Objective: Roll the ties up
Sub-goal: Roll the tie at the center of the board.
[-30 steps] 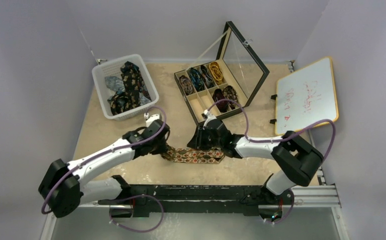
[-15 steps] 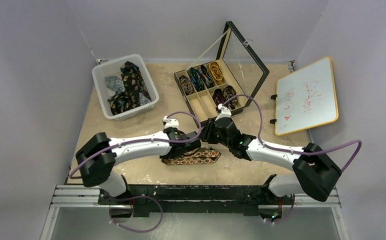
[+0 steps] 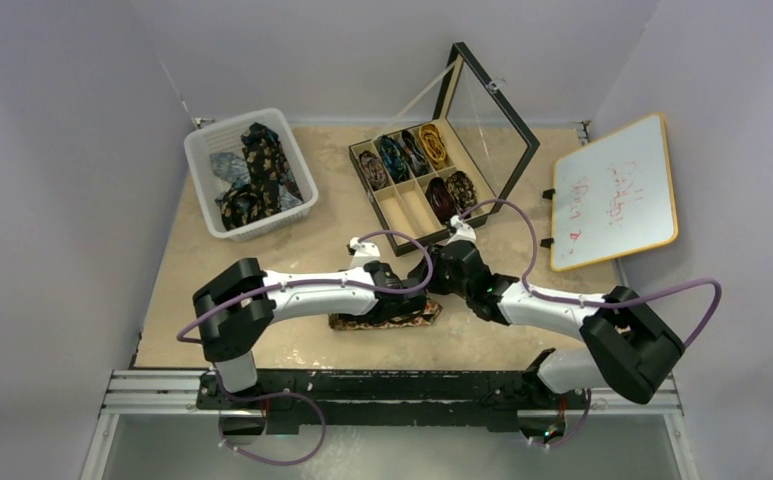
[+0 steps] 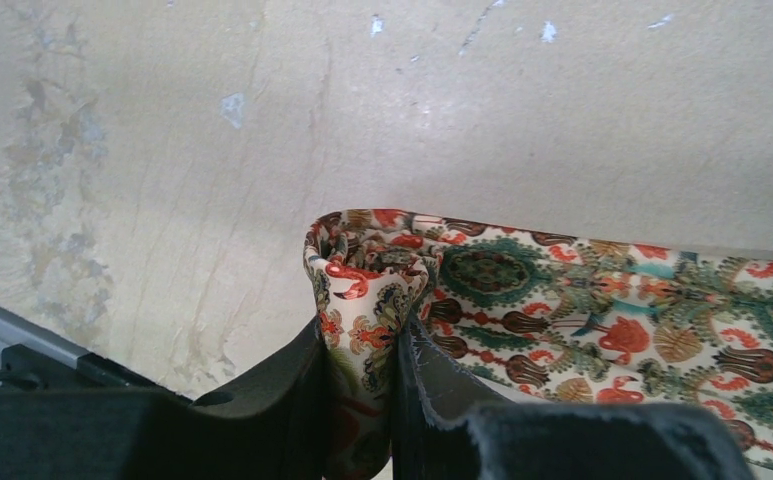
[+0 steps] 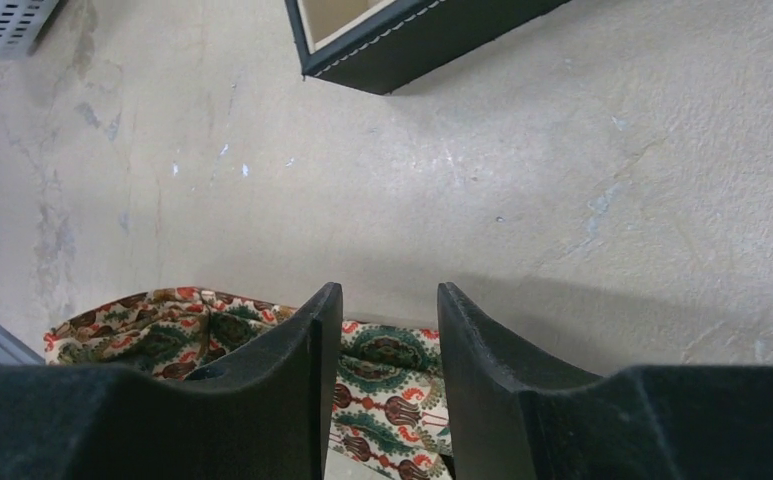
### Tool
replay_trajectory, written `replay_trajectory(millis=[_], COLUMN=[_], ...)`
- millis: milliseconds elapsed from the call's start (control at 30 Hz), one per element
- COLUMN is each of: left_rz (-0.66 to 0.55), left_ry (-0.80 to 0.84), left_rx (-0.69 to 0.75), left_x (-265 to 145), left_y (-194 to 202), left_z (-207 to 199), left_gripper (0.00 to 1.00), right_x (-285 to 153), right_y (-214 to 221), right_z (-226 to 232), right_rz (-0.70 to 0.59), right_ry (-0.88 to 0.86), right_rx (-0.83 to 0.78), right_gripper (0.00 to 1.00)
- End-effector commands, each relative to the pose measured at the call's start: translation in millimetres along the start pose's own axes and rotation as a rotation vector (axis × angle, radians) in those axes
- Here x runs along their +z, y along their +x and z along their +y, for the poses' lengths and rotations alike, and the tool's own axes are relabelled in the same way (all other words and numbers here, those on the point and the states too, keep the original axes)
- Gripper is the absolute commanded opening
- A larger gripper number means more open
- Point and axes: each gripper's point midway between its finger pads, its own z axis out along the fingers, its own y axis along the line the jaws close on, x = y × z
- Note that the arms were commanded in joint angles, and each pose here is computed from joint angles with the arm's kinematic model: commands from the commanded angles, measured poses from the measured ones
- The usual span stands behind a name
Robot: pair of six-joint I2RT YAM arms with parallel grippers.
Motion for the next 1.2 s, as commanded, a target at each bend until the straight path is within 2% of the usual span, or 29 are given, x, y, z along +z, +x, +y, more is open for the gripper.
replay_trajectory(millis=[0, 233, 400, 533, 633, 833, 1000, 1067, 1133, 1167], left_rz=[-0.029, -0.025, 0.019, 0.033, -0.011, -0.077, -0.085, -0.073, -0.077, -0.092], left_ry=[0.114, 0.279, 0.362, 0.535, 0.767, 0.998, 0.993, 0.973, 0.960, 0.959], left_rx=[-0.010, 0.089, 0.134, 0.122, 0.103, -0.013, -0.144, -0.208, -0.249, -0.269], left_x=[-5.8, -6.6, 5.1, -6.3, -43.7, -80.4, -77.7, -66.3, -52.9, -44.1], left_y=[-11.5, -8.8, -0.3, -9.2, -23.7, -38.9, -38.4, -34.6, -32.2, -36.0], left_z=[-32.0, -74.2, -95.2, -112.0, -122.9, -94.4, -48.7, -28.3, -14.3, -8.3], left_gripper=[0.16, 0.32, 0.53, 0.59, 0.63, 0.66, 0.69, 0.70, 0.75, 0.78], right_x=[1.4, 1.9, -1.3, -5.1, -9.7, -13.8, -16.3, -26.1, -40.0, -35.8], right_y=[-6.7, -6.0, -8.7, -13.4, -20.0, -13.0, -13.1, -12.1, 0.6, 0.8], right_z=[4.1, 2.6, 2.8, 4.5, 5.7, 23.1, 52.0, 75.1, 105.3, 112.2], right_rz=[-0.013, 0.015, 0.028, 0.029, 0.018, 0.088, 0.105, 0.101, 0.079, 0.021], right_ry=[-0.045, -0.087, -0.120, -0.135, -0.147, -0.246, -0.421, -0.558, -0.728, -0.721], right_rx=[0.044, 0.060, 0.062, 0.052, 0.047, -0.001, -0.119, -0.212, -0.403, -0.484], right_gripper=[0.44, 0.46, 0.55, 0.63, 0.69, 0.73, 0.76, 0.85, 0.86, 0.86])
